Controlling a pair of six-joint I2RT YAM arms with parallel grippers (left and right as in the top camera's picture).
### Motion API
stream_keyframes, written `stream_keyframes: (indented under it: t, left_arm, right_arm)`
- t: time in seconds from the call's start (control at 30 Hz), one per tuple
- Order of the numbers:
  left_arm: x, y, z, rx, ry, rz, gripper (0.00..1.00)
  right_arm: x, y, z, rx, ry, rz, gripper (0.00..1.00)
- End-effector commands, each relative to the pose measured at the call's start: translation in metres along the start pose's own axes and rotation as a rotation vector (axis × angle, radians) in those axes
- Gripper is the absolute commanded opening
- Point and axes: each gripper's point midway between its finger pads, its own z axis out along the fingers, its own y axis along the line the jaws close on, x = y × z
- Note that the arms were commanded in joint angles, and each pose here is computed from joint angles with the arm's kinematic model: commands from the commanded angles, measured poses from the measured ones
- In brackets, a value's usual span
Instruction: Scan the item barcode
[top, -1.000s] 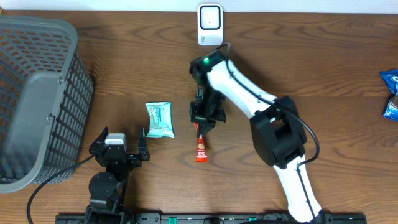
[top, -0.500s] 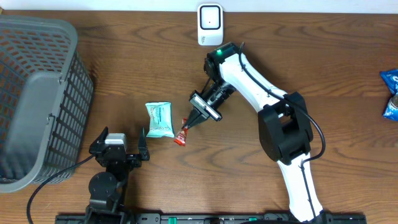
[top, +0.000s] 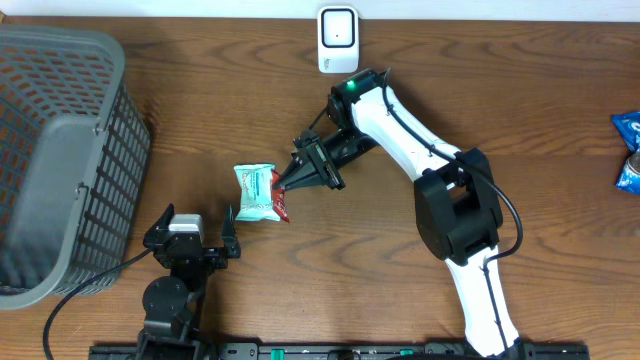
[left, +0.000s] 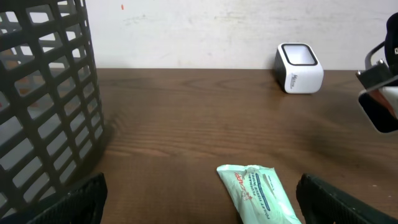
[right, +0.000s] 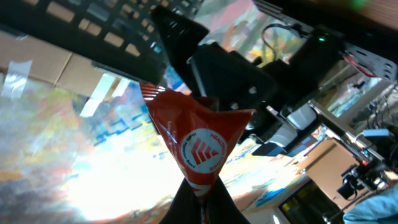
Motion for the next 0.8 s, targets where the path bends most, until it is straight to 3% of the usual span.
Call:
stream_keyframes:
  t: [0.0, 0.43, 0.53, 0.67, 0.77]
  left_arm:
    - [0.019, 0.001, 0.003, -0.007, 0.045, 0.004, 0.98]
    - [0.019, 0.001, 0.003, -0.007, 0.045, 0.004, 0.98]
    - [0.019, 0.001, 0.003, -0.007, 0.045, 0.004, 0.98]
    - [0.019, 0.001, 0.003, -0.007, 0.045, 0.004, 0.98]
    - [0.019, 0.001, 0.003, -0.007, 0.045, 0.004, 0.98]
  right_arm:
    - [0.007, 0.014, 0.001, -0.066, 0.026, -0.087, 0.01]
    - [0.007, 0.014, 0.001, -0.066, 0.024, -0.139, 0.01]
    - [0.0, 0.002, 0.0, 0.007, -0.005, -0.164, 0.01]
    - [-0.044, -0.025, -0.014, 0.231, -0.152, -0.303, 0.02]
    - [-0.101, -0.063, -0.05, 0.537, -0.475, -0.126, 0.01]
